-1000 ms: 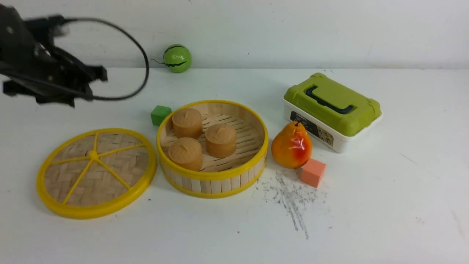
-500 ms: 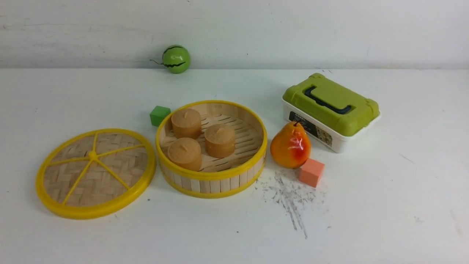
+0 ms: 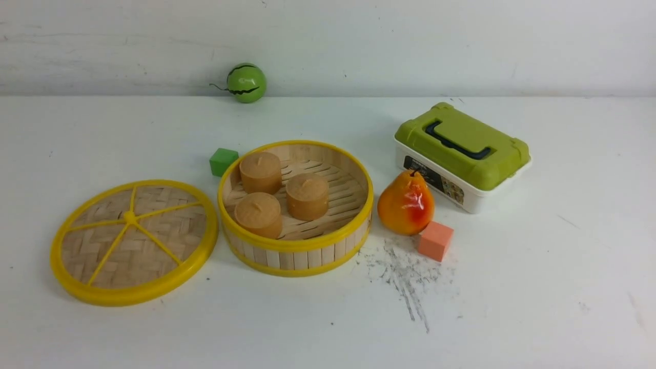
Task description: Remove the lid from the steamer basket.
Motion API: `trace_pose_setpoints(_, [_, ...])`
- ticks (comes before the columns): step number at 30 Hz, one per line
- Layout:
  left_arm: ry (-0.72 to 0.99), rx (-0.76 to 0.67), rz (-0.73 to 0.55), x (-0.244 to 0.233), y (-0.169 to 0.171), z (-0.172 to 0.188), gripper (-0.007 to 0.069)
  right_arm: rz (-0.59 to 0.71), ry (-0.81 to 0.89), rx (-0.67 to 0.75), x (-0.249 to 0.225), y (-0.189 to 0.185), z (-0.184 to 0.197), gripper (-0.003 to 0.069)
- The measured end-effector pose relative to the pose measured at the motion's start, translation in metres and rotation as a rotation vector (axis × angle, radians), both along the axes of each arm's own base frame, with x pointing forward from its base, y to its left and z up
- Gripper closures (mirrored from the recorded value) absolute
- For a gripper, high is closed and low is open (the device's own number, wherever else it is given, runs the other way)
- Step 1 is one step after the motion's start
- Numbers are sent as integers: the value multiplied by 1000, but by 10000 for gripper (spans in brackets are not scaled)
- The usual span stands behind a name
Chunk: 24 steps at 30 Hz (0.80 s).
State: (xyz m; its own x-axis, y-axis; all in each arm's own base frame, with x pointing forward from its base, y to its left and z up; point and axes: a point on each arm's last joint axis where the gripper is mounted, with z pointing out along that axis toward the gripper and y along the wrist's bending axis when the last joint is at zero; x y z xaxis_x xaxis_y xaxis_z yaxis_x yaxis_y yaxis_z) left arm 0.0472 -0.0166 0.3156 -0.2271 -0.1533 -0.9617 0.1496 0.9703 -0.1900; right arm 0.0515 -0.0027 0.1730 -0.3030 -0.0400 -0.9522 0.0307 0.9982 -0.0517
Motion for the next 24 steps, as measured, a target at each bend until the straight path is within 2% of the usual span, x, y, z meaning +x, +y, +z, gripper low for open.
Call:
trace_pose_setpoints(7, [233,-36,-115,-13,-11,-20,638,0,0,0,0,0,0,419])
trace_pose_setpoints(11, [272,-134,-179,-17,-18,-20,638,0,0,0,0,0,0,419])
trace_pose_setpoints(13, [268,-139,-194,-17,-19,-20,638,0,0,0,0,0,0,419])
trace_pose_setpoints(19, [149,-93,-139,-17,-12,-21,638,0,0,0,0,0,0,419])
trace_pose_setpoints(22, [-37,-39,-35,-11,-1,-37,638,0,0,0,0,0,0,419])
trace_pose_setpoints(23, [-56,-50,-73,-11,0,-36,638,0,0,0,0,0,0,419])
trace_pose_setpoints(24, [-143,-1,22,-9,5,-45,638,0,0,0,0,0,0,419])
